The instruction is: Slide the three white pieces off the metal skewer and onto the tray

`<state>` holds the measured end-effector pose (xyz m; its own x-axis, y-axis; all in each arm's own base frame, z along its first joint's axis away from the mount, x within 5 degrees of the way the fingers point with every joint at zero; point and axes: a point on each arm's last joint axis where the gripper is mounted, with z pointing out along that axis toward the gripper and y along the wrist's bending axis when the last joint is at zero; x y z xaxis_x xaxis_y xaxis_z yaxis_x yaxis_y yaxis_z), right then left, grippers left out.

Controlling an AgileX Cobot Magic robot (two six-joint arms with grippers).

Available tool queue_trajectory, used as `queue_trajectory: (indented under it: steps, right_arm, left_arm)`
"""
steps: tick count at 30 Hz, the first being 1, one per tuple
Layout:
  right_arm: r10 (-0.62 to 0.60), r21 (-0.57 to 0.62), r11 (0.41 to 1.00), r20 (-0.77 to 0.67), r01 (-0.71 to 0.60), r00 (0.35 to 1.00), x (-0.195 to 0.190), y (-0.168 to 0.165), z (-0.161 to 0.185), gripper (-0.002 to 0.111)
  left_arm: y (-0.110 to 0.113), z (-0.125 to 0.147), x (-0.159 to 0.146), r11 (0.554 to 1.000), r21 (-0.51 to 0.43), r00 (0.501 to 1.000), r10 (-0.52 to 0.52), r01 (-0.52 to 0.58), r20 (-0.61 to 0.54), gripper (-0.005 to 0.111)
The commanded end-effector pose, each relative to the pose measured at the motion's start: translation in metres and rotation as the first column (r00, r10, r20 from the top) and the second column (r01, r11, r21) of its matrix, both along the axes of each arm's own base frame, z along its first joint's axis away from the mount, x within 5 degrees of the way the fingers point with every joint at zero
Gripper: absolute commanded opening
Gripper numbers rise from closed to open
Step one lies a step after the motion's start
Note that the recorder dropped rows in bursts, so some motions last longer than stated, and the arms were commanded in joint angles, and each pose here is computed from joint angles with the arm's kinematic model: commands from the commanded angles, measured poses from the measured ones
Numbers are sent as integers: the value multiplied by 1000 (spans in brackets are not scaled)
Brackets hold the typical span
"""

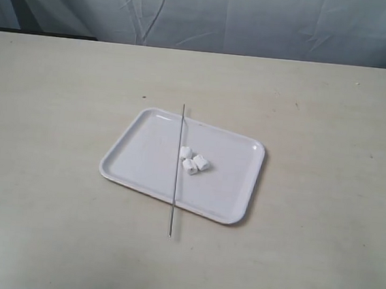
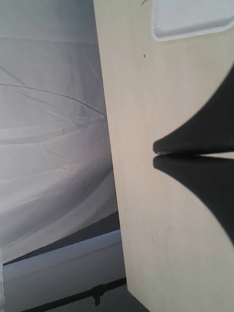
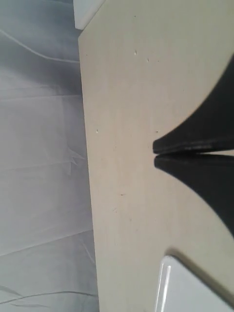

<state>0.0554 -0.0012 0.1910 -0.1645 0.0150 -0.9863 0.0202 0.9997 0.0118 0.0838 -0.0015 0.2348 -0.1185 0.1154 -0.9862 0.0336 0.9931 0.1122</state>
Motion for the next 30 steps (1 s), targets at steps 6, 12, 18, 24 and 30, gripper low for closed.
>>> queue_trajectory:
  steps: [6,12,18,24,30]
  right_arm:
    - [11,-28,1000,-63,-13,998,-1,0,-6,-1]
    - [14,-51,999,-67,-18,998,-1,0,-7,-1]
    - [17,-64,998,-68,-21,998,-1,0,-7,-1]
    - [39,-69,997,-68,-44,997,-1,2,-7,-1]
    - [99,-83,991,-68,-105,993,-2,5,-7,-1]
  left_arm:
    - [-2,-30,-25,998,57,997,-40,36,63,0]
    - [0,-42,-29,1000,31,999,1,0,-54,0]
    - [1,-48,-29,999,36,997,12,-9,-83,0]
    - [1,-48,-29,999,34,997,13,-10,-78,0]
    - [1,-48,-29,999,36,997,13,-10,-80,0]
